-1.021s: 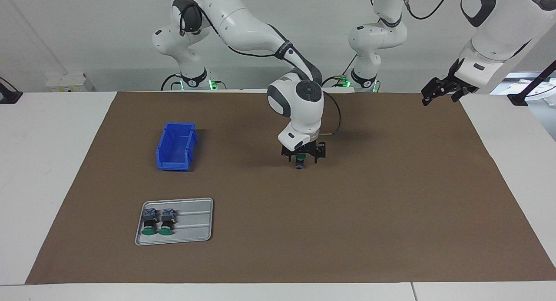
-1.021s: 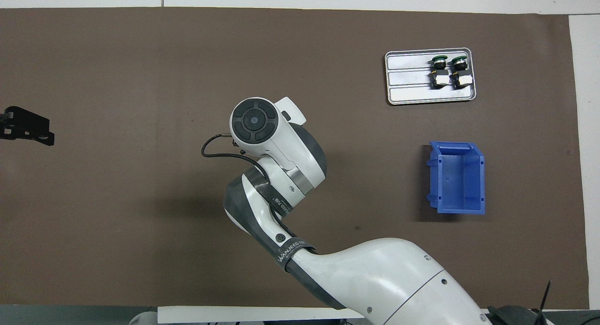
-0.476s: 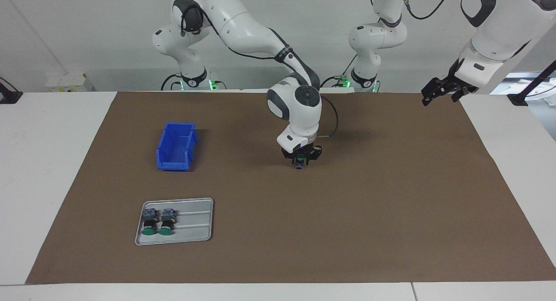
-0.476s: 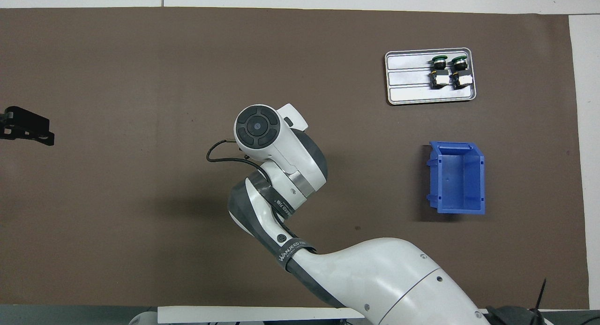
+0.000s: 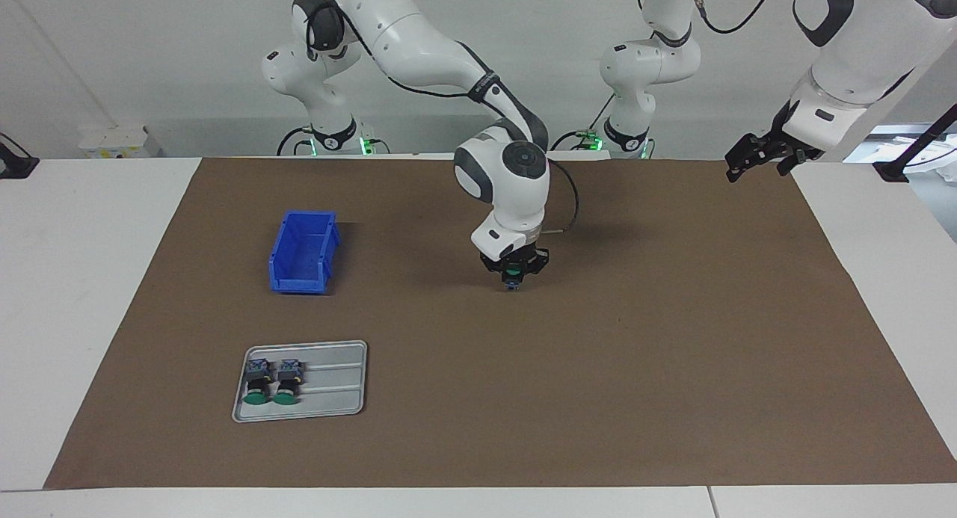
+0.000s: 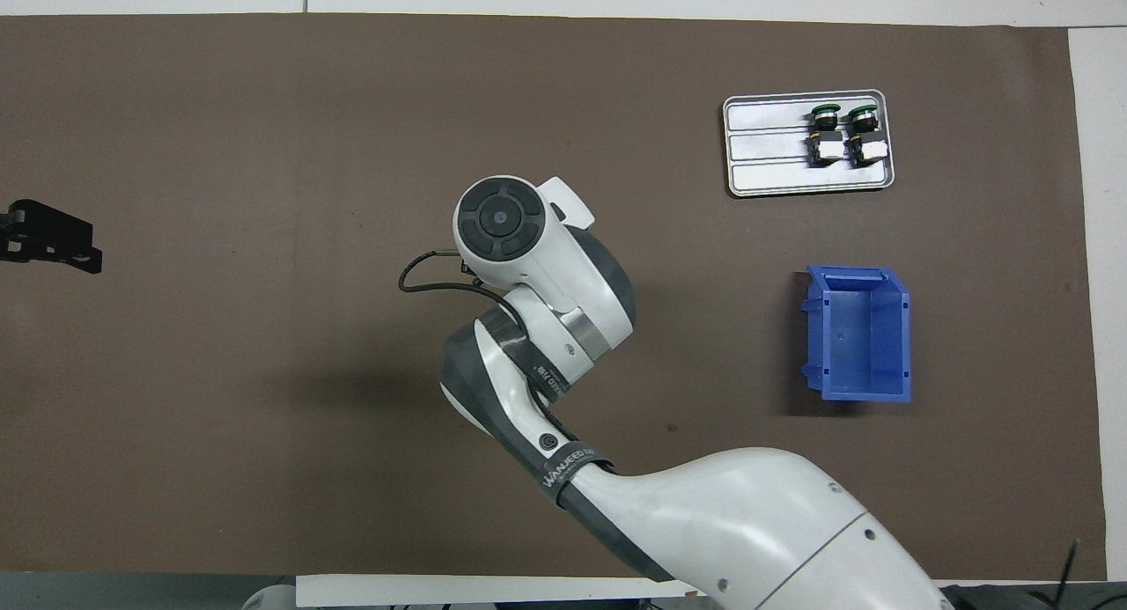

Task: Place and press button with both arms
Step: 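Carry the green button with the right gripper to the blue bin, then lower the green button into the blue bin with the right gripper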

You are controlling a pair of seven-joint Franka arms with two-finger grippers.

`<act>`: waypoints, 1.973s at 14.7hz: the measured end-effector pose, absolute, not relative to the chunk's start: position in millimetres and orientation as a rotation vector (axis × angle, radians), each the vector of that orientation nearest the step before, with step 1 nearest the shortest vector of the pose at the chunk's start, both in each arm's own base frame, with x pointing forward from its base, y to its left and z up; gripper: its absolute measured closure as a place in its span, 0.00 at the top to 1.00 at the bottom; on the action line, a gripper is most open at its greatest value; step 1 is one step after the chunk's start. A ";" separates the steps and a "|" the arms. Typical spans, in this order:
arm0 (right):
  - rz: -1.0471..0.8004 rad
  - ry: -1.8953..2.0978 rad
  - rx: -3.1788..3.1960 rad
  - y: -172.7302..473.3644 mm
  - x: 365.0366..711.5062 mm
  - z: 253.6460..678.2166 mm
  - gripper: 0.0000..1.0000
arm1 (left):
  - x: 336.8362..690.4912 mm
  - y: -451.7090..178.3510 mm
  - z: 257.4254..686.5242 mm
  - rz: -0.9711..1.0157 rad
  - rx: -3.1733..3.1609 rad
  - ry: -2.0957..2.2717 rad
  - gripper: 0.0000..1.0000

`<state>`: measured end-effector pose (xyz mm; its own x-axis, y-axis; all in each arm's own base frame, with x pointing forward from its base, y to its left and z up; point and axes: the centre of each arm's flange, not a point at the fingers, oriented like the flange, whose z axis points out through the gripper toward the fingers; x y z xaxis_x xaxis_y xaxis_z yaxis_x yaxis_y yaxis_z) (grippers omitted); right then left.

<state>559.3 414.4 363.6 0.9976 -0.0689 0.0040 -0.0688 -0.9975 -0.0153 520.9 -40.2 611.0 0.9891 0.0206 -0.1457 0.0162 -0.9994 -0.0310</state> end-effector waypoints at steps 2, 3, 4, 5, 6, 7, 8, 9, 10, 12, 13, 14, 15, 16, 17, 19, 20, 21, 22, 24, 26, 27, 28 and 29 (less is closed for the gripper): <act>0.011 0.058 -3.129 344.1 582.7 401.8 0.34 | 520.9 -40.2 611.0 0.228 -3.103 -0.029 1.00; 0.020 0.029 -3.128 303.4 587.3 417.5 0.34 | 520.9 -40.2 611.0 0.228 -3.103 -0.029 1.00; 0.029 0.000 -3.126 262.6 585.6 429.8 0.34 | 520.9 -40.2 611.0 0.228 -3.103 -0.029 1.00; 0.040 -0.029 -3.122 223.4 578.3 439.2 0.34 | 520.9 -40.2 611.0 0.228 -3.103 -0.029 1.00; 0.050 -0.061 -3.119 188.2 567.8 445.5 0.34 | 520.9 -40.2 611.0 0.228 -3.103 -0.029 1.00; 0.060 -0.096 -3.113 153.2 556.6 449.8 0.34 | 520.9 -40.2 611.0 0.228 -3.103 -0.029 1.00; 0.068 -0.122 -3.108 117.8 545.9 452.5 0.34 | 520.9 -40.2 611.0 0.228 -3.103 -0.029 1.00; 0.075 -0.127 -3.103 86.7 536.5 452.7 0.34 | 520.9 -40.2 611.0 0.228 -3.103 -0.029 1.00; 0.077 -0.114 -3.100 61.8 528.5 449.3 0.34 | 520.9 -40.2 611.0 0.228 -3.103 -0.029 1.00; 0.057 -0.089 -3.098 34.5 517.2 435.1 0.34 | 520.9 -40.2 611.0 0.228 -3.103 -0.029 1.00; 0.056 -0.080 -3.098 31.1 513.5 426.8 0.34 | 520.9 -40.2 611.0 0.228 -3.103 -0.029 1.00; 0.058 -0.079 -3.099 30.7 511.2 418.9 0.34 | 520.9 -40.2 611.0 0.228 -3.103 -0.029 1.00; 0.049 -0.076 -3.100 30.1 509.7 411.6 0.34 | 520.9 -40.2 611.0 0.228 -3.103 -0.029 1.00; 0.038 -0.079 -3.100 28.8 508.1 403.8 0.34 | 520.9 -40.2 611.0 0.228 -3.103 -0.029 1.00; 0.034 -0.100 -3.100 27.6 506.0 395.3 0.34 | 520.9 -40.2 611.0 0.228 -3.103 -0.029 1.00; 0.051 -0.144 -3.099 24.2 502.2 380.4 0.34 | 520.9 -40.2 611.0 0.228 -3.103 -0.029 1.00; 0.061 -0.151 -3.099 20.6 501.7 375.6 0.34 | 520.9 -40.2 611.0 0.228 -3.103 -0.029 1.00; 0.063 -0.153 -3.099 17.2 502.3 372.2 0.34 | 520.9 -40.2 611.0 0.228 -3.103 -0.029 1.00; 0.059 -0.162 -3.099 15.1 503.1 368.1 0.34 | 520.9 -40.2 611.0 0.228 -3.103 -0.029 1.00; 0.048 -0.194 -3.099 14.2 503.9 357.0 0.34 | 520.8 -40.2 611.0 0.228 -3.103 -0.029 1.00; 0.055 -0.199 -3.100 14.2 501.9 346.8 0.34 | 520.8 -41.0 611.0 0.228 -3.103 -0.026 1.00; 0.068 -0.200 -3.099 14.2 500.7 342.6 0.34 | 520.4 -43.5 610.9 0.231 -3.102 -0.019 1.00; 0.077 -0.201 -3.099 14.2 499.9 339.7 0.34 | 519.9 -46.3 611.0 0.232 -3.102 -0.010 1.00; 0.082 -0.202 -3.099 14.1 499.5 338.0 0.34 | 519.4 -48.3 611.5 0.230 -3.101 -0.003 1.00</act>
